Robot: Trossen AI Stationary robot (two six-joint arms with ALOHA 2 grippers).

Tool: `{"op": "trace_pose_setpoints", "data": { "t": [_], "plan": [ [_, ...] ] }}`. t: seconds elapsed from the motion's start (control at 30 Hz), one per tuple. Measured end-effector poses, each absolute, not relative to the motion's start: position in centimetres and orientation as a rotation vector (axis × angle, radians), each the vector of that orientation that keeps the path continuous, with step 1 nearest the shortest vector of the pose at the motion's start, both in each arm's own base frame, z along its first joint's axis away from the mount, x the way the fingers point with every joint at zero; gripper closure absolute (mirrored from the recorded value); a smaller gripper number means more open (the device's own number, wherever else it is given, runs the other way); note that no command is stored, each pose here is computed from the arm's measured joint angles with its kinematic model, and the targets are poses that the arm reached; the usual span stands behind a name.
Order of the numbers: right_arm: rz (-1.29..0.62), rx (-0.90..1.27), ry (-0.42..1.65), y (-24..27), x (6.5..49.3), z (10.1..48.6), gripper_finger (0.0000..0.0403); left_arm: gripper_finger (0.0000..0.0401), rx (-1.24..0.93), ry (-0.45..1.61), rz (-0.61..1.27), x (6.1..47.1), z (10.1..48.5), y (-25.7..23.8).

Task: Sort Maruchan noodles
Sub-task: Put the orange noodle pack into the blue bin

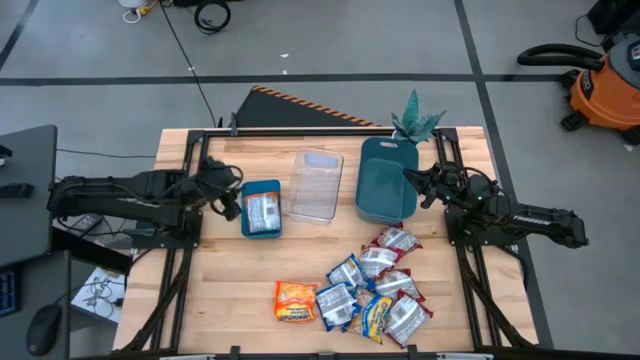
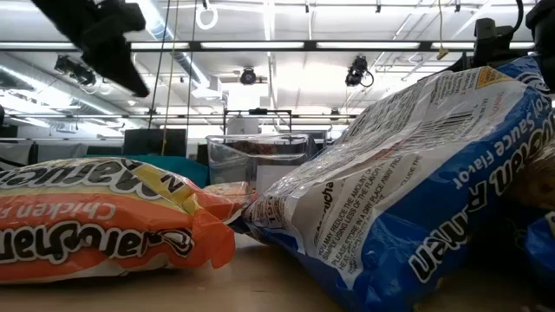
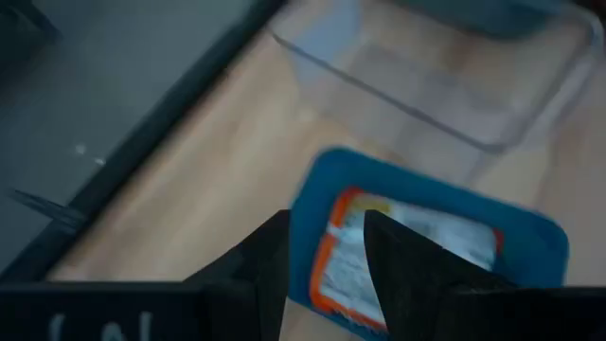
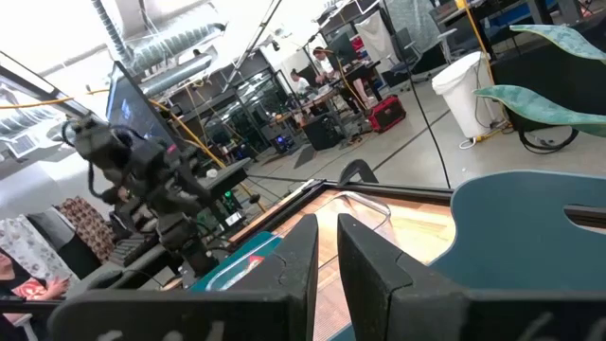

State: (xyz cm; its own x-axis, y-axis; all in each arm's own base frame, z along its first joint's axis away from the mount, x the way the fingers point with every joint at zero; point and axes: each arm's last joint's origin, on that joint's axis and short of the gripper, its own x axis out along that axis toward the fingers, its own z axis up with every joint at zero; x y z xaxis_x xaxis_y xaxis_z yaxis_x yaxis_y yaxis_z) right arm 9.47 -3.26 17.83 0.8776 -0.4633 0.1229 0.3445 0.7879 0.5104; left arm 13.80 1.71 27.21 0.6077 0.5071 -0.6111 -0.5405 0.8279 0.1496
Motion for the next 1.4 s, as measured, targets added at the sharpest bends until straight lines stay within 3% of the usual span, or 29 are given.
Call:
{"op": "trace_pose_setpoints", "data": {
  "t": [0.07, 0.17, 0.37, 0.57, 0.77, 0.97, 1.23, 1.4],
  "plan": [
    [-0.439, 0.499, -0.249, -3.3, 9.5, 17.8, 0.0353, 0.0258, -0.065, 0.663, 0.58, 13.9, 27.9, 1.6],
    [-0.44, 0.499, -0.248, -3.3, 9.5, 17.8, 0.0353, 0.0258, -0.169, 0.652, 0.387, 14.8, 27.6, 0.8],
    [-0.439, 0.499, -0.249, -3.3, 9.5, 17.8, 0.0353, 0.0259, -0.257, 0.79, 0.073, 17.9, 24.4, -2.9],
    [-0.44, 0.499, -0.248, -3.3, 9.5, 17.8, 0.0353, 0.0259, -0.196, 0.824, -0.113, 21.3, 21.3, -8.3],
    [-0.44, 0.499, -0.249, -3.3, 9.5, 17.8, 0.0353, 0.026, -0.243, 0.944, -0.181, 22.9, 17.5, -11.8],
    [-0.439, 0.499, -0.251, -3.3, 9.5, 17.9, 0.0353, 0.026, 0.037, 0.997, -0.239, 23.6, 15.3, -15.4],
    [-0.439, 0.499, -0.253, -3.3, 9.5, 17.9, 0.0353, 0.026, 0.684, 0.897, -0.39, 23.8, 14.4, -18.5],
    [-0.439, 0.499, -0.252, -3.3, 9.5, 17.9, 0.0353, 0.026, 0.841, 0.874, -0.451, 23.3, 14.2, -19.1]
  ]
}}
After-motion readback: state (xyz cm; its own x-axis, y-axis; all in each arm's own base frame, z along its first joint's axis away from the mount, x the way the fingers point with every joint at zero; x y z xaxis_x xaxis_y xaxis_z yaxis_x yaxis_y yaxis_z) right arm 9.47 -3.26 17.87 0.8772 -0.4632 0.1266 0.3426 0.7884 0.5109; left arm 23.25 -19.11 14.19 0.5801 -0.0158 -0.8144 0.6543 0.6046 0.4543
